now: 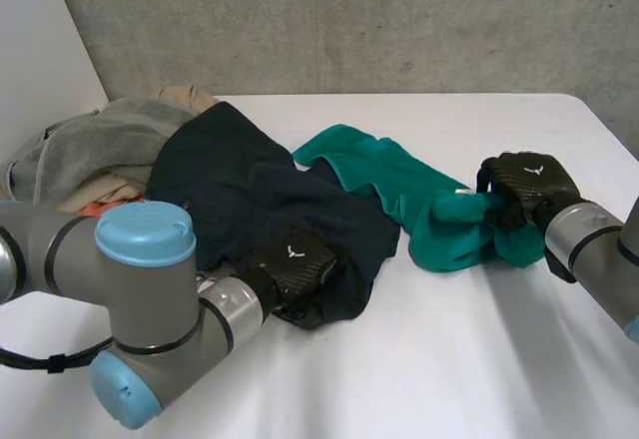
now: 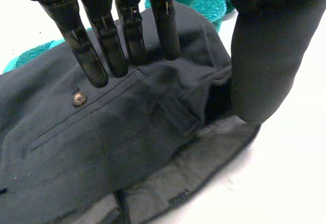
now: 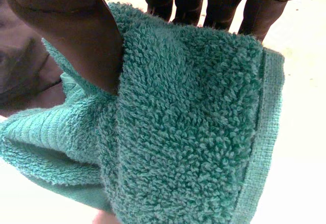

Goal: Fold the laundry.

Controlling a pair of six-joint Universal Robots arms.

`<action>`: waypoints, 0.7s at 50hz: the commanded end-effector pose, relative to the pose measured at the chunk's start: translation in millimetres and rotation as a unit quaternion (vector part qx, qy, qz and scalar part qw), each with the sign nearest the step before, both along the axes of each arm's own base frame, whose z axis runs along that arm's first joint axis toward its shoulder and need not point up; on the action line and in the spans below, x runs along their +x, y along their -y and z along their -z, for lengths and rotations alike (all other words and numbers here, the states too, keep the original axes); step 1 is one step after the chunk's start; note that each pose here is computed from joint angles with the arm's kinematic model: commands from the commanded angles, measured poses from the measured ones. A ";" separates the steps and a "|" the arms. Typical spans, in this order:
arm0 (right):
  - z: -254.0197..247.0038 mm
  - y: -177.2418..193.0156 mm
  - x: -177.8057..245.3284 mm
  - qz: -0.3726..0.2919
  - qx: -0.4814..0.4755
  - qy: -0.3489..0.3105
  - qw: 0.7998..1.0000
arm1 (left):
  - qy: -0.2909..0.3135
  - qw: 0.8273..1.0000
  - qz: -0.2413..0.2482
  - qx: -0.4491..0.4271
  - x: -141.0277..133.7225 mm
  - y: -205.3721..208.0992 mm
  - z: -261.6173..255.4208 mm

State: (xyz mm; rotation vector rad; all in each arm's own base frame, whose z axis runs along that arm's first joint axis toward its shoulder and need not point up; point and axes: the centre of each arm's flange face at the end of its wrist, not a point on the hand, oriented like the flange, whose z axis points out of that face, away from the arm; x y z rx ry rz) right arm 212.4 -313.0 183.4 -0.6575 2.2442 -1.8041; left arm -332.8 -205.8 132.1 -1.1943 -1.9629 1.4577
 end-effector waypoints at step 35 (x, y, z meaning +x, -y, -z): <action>-9.5 -8.0 5.1 -0.013 -0.014 0.003 1.000 | -0.136 0.783 -0.493 -0.354 217.7 272.7 -185.9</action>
